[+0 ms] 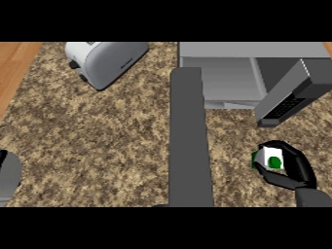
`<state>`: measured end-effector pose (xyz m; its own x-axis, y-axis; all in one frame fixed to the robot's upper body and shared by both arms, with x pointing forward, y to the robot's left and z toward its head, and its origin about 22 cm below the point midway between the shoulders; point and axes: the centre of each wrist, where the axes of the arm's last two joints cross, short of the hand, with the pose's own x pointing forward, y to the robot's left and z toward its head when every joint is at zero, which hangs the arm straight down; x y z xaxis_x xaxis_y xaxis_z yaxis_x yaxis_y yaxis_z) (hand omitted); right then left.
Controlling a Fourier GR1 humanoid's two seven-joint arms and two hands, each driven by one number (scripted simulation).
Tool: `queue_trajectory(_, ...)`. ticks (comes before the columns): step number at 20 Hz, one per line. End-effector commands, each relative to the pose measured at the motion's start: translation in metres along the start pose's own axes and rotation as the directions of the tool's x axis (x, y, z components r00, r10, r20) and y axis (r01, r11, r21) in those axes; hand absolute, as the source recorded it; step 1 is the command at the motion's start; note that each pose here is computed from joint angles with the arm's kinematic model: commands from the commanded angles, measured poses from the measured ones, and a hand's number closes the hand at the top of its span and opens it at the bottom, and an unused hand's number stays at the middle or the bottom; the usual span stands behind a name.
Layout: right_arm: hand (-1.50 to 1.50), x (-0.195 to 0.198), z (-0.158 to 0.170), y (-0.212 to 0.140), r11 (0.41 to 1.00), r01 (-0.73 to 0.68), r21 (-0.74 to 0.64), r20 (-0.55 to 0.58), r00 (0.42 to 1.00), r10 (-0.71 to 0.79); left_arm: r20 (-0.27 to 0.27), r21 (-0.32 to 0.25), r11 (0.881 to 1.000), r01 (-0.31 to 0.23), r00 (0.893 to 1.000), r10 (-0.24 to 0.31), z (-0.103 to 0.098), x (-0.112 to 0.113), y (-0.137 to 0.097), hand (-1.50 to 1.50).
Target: Pick up the milk, place it into the microwave and close the microwave
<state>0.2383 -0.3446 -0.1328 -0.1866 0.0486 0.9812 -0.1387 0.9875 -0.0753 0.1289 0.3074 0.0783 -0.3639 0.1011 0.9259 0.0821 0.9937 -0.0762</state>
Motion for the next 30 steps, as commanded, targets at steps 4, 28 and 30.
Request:
queue_trajectory(4,1.5,0.001,-0.012,0.026,0.991,0.111,-0.069,0.208,0.974,-0.095,-0.004,0.006,1.0,-0.018,1.0,0.018,-0.005,-0.005,0.003,-1.5)
queue_trajectory(28,1.5,0.106,-0.054,0.093,0.987,0.004,-0.158,0.291,0.956,0.043,-0.009,0.01,0.999,-0.041,0.999,0.041,0.01,-0.005,-0.002,-1.5)
queue_trajectory(30,1.5,0.108,-0.069,0.079,0.983,-0.049,-0.175,0.261,0.961,0.094,-0.021,0.004,1.0,-0.018,1.0,0.018,0.002,-0.006,0.023,-1.5)
